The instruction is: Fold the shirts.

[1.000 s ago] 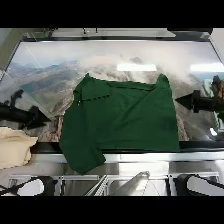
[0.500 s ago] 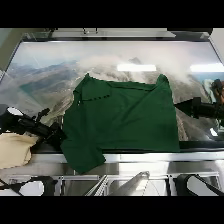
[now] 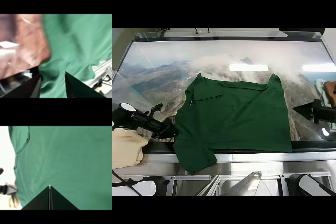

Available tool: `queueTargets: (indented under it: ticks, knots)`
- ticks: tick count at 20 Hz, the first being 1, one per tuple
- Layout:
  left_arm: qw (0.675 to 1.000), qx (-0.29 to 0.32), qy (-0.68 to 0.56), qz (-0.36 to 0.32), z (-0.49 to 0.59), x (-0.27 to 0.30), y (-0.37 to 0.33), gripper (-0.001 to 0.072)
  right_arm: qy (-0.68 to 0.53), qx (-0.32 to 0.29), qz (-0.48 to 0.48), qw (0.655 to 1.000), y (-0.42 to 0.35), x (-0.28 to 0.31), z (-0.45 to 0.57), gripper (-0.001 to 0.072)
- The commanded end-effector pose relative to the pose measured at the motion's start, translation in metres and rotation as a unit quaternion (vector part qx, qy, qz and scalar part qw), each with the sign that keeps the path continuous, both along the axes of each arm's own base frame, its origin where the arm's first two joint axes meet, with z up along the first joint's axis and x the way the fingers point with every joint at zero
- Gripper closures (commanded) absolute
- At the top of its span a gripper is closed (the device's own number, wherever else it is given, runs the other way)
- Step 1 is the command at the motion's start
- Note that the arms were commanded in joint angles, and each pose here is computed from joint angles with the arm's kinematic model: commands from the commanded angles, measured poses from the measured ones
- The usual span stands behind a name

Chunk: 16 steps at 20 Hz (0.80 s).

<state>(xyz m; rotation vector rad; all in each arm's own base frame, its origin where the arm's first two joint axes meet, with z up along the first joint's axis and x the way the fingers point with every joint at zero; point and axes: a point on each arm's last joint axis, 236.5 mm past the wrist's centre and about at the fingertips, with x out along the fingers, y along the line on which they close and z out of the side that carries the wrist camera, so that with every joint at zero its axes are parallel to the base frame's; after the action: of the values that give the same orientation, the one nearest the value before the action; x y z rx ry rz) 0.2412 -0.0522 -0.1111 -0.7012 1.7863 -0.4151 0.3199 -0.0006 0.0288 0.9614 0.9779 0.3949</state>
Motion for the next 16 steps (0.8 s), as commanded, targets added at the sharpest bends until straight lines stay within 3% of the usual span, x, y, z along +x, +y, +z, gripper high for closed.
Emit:
queueTargets:
  ticks: [1,3,7,11,12,13,14,16]
  knots:
    - [0.999,-0.021,0.022,0.039,0.001,-0.012,0.011,0.0361,0.012,0.01,-0.024,1.0,-0.018,-0.008,0.0,0.0698]
    - [0.998,-0.014,0.009,0.068,-0.01,-0.007,0.016,0.0361,0.011,0.01,-0.024,1.0,-0.017,-0.007,0.0,0.0698]
    - [0.99,-0.09,-0.068,0.085,0.008,0.021,-0.009,0.0362,0.011,0.009,-0.023,1.0,-0.017,-0.008,0.0,0.0698]
    - [0.988,-0.102,-0.087,0.077,0.012,0.024,-0.009,0.0364,0.011,0.009,-0.023,1.0,-0.017,-0.008,0.0,0.0698]
    - [0.987,-0.107,-0.088,0.078,0.014,0.023,-0.007,0.0438,0.011,0.009,-0.023,1.0,-0.017,-0.008,0.0,0.0698]
    - [0.986,-0.115,-0.091,0.074,0.017,0.02,-0.006,0.0616,0.011,0.008,-0.023,1.0,-0.017,-0.008,0.0,0.0698]
    - [0.985,-0.124,-0.094,0.072,0.02,0.018,-0.004,0.0678,0.012,0.007,-0.022,1.0,-0.017,-0.008,-0.001,0.0698]
    - [0.984,-0.129,-0.093,0.081,0.023,0.017,0.001,0.0678,0.031,-0.012,-0.011,0.999,-0.019,-0.016,-0.011,0.0698]
